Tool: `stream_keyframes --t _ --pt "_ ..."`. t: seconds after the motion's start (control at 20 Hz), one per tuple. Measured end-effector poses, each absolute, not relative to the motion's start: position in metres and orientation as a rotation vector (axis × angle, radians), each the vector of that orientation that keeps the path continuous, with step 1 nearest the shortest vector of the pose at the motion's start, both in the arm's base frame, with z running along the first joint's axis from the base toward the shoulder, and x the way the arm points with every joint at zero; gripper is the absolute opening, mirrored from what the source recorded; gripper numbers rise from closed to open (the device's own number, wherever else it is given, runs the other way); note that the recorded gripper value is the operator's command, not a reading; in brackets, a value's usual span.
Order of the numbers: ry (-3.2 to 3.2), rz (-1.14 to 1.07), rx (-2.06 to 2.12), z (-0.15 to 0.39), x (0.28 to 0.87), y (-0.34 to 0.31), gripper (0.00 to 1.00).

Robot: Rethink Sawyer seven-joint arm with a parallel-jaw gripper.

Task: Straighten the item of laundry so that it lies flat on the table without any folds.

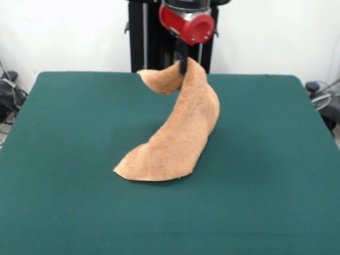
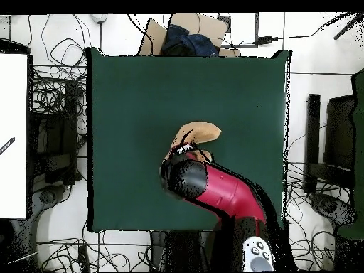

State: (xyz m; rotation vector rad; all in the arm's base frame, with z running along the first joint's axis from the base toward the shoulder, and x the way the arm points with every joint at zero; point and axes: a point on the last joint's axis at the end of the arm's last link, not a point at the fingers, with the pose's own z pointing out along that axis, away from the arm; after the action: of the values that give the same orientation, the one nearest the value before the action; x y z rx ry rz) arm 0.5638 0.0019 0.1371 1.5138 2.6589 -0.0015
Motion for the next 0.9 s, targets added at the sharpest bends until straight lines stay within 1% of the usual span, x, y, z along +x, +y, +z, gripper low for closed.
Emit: stream_keyframes --t 0.15,0.5,0.9 --pt "2.69 0.0 1.479 0.137 0.569 0.017 0.0" --pt "2.835 -0.014 1.36 0.138 0.588 0.075 0.0" --pt "2.922 -0.06 1.267 0.138 0.609 0.115 0.0"
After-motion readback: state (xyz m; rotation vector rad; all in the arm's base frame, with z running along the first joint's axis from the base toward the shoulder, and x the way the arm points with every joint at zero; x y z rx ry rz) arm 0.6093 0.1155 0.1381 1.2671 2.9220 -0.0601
